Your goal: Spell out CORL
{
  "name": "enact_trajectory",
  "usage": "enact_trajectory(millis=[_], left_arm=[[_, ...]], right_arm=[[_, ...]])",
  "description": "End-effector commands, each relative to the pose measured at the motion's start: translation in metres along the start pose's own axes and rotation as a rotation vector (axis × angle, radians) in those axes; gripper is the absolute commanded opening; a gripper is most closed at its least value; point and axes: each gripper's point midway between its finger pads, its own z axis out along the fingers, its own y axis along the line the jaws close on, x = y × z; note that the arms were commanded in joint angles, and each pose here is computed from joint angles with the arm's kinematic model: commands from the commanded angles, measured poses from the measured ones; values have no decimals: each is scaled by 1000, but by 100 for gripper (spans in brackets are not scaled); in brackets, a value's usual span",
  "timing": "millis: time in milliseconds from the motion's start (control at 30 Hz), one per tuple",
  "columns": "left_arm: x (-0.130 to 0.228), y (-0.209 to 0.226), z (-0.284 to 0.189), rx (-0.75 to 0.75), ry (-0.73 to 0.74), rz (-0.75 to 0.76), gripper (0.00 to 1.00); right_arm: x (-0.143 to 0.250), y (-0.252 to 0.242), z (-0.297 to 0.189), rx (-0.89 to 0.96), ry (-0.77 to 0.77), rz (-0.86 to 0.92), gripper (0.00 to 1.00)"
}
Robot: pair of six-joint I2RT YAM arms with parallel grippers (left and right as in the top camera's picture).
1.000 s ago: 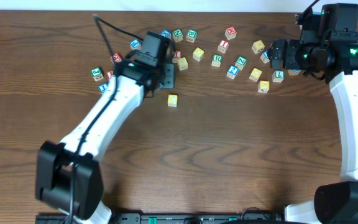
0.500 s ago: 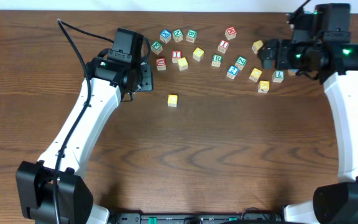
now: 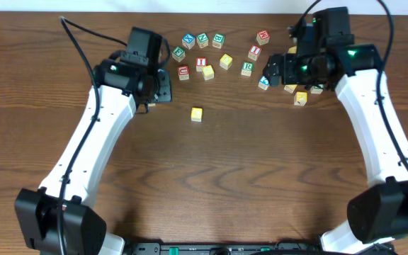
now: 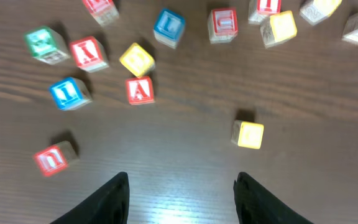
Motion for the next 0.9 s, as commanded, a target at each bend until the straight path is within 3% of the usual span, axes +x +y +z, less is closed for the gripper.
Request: enact_trajectory(millis=[0, 400, 500, 633, 867], left_arm=[[-30, 15, -33, -46, -104, -20, 54], [-41, 54, -55, -90, -113, -137, 54], [-41, 55, -55, -93, -110, -138, 54], [-41, 55, -54, -93, -109, -138, 54], [-39, 55, -54, -94, -104, -138, 54]], right_arm=[[-18, 18, -11, -17, -29, 1, 93], [-68, 42, -5, 32, -17, -13, 86], [-79, 45, 10, 39, -45, 41, 84], [-93, 59, 34, 8, -93, 107, 90], [-94, 68, 85, 86, -121, 200, 83]])
